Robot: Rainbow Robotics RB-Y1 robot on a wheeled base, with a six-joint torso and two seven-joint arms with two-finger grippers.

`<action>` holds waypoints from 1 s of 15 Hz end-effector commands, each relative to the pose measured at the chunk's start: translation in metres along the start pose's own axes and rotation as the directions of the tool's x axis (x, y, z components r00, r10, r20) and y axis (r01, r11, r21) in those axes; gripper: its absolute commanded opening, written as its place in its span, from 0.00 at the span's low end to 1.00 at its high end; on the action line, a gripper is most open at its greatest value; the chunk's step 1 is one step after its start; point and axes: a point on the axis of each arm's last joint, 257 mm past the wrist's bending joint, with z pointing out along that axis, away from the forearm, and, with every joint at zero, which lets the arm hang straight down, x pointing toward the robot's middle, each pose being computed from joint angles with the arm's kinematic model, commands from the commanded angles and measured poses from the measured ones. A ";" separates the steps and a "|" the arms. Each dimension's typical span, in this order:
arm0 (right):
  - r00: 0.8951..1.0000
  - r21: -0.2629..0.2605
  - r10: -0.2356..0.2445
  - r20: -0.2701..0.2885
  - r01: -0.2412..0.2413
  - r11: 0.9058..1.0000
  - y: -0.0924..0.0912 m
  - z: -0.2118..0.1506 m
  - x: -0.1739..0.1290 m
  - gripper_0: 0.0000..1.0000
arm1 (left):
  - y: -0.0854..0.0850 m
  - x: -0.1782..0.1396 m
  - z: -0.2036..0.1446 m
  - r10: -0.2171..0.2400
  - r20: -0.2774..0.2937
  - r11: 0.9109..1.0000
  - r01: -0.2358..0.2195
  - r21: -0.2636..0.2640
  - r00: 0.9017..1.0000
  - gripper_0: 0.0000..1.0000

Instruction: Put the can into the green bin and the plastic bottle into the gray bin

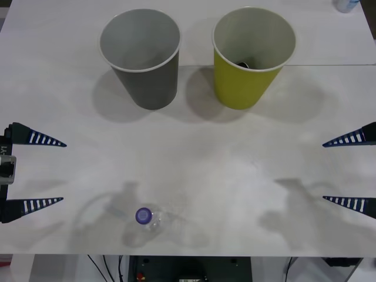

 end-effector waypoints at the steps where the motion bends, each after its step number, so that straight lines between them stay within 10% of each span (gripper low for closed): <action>1: 1.000 0.000 0.000 0.000 0.000 1.000 0.000 0.000 0.000 1.00 | 0.000 0.000 0.000 0.000 0.000 1.000 0.000 0.000 1.000 1.00; 7: 1.000 0.000 0.000 0.000 0.000 1.000 0.000 0.000 0.000 1.00 | -0.004 0.014 -0.007 -0.016 -0.039 0.999 0.017 0.032 0.999 1.00; 11: 1.000 0.000 0.000 0.000 0.000 1.000 0.000 0.000 0.000 1.00 | -0.018 0.014 0.006 -0.143 0.057 0.989 0.141 0.038 0.988 1.00; 15: 1.000 0.000 0.000 0.000 0.000 1.000 0.000 0.000 0.000 1.00 | -0.030 0.020 0.030 -0.146 0.162 0.989 0.147 0.010 0.976 1.00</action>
